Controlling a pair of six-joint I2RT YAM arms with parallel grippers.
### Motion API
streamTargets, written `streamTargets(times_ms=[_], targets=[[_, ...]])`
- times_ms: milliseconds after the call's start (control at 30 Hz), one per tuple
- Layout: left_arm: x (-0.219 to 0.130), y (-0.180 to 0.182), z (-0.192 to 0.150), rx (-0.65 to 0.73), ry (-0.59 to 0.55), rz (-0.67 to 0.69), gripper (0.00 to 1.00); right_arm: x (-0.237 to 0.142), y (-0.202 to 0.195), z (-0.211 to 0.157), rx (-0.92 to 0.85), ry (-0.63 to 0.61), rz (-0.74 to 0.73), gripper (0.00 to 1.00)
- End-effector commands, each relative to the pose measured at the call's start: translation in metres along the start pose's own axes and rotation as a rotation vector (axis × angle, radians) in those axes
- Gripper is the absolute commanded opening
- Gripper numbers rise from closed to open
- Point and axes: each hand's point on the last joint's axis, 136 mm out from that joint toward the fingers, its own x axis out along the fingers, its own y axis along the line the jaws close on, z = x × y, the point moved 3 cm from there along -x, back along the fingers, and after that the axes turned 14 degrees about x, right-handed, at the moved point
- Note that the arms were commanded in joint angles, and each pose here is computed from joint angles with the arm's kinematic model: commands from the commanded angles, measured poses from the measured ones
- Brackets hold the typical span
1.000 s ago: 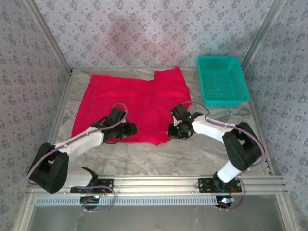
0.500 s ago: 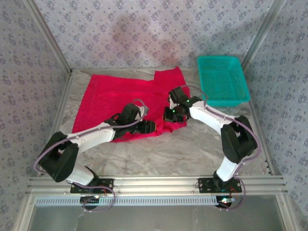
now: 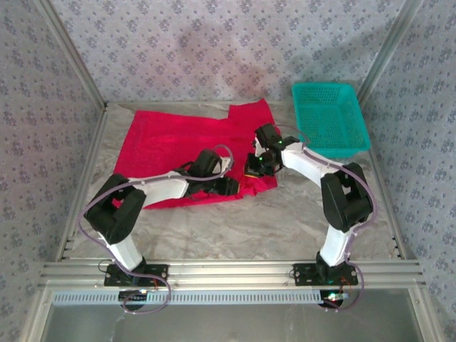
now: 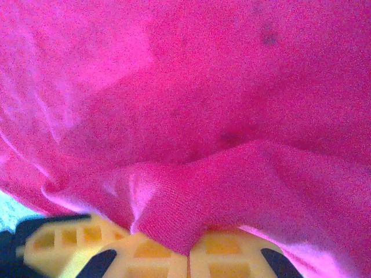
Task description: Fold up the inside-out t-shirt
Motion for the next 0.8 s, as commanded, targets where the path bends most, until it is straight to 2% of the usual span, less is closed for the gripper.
streamTargets(times_ms=[0,33,133,267,367,467,567,767], targets=[[0.003,-0.01,0.016,0.035,-0.017,-0.031,0.06,-0.001,0.004,0.006,0.013,0.02,0.012,0.12],[0.002,-0.009,0.018,0.03,-0.016,-0.025,0.0,-0.004,0.003,0.005,0.009,0.018,0.007,0.15],[-0.003,-0.008,0.026,0.005,-0.018,0.002,0.0,-0.012,-0.005,-0.001,-0.007,-0.004,-0.015,0.32],[-0.017,-0.009,0.038,-0.044,-0.049,0.004,0.0,-0.019,-0.027,-0.024,0.004,-0.002,-0.045,0.42],[-0.028,-0.005,0.045,-0.099,-0.081,-0.005,0.0,-0.018,-0.034,-0.038,0.02,-0.003,-0.017,0.41],[-0.036,0.0,0.049,-0.153,-0.115,-0.034,0.0,-0.012,-0.025,-0.044,0.008,-0.015,0.065,0.39],[-0.038,0.005,0.049,-0.179,-0.121,-0.039,0.0,-0.002,-0.011,-0.044,0.023,-0.02,0.111,0.47],[-0.038,0.012,0.043,-0.213,-0.118,-0.033,0.0,0.021,0.014,-0.031,0.015,-0.022,0.119,0.52]])
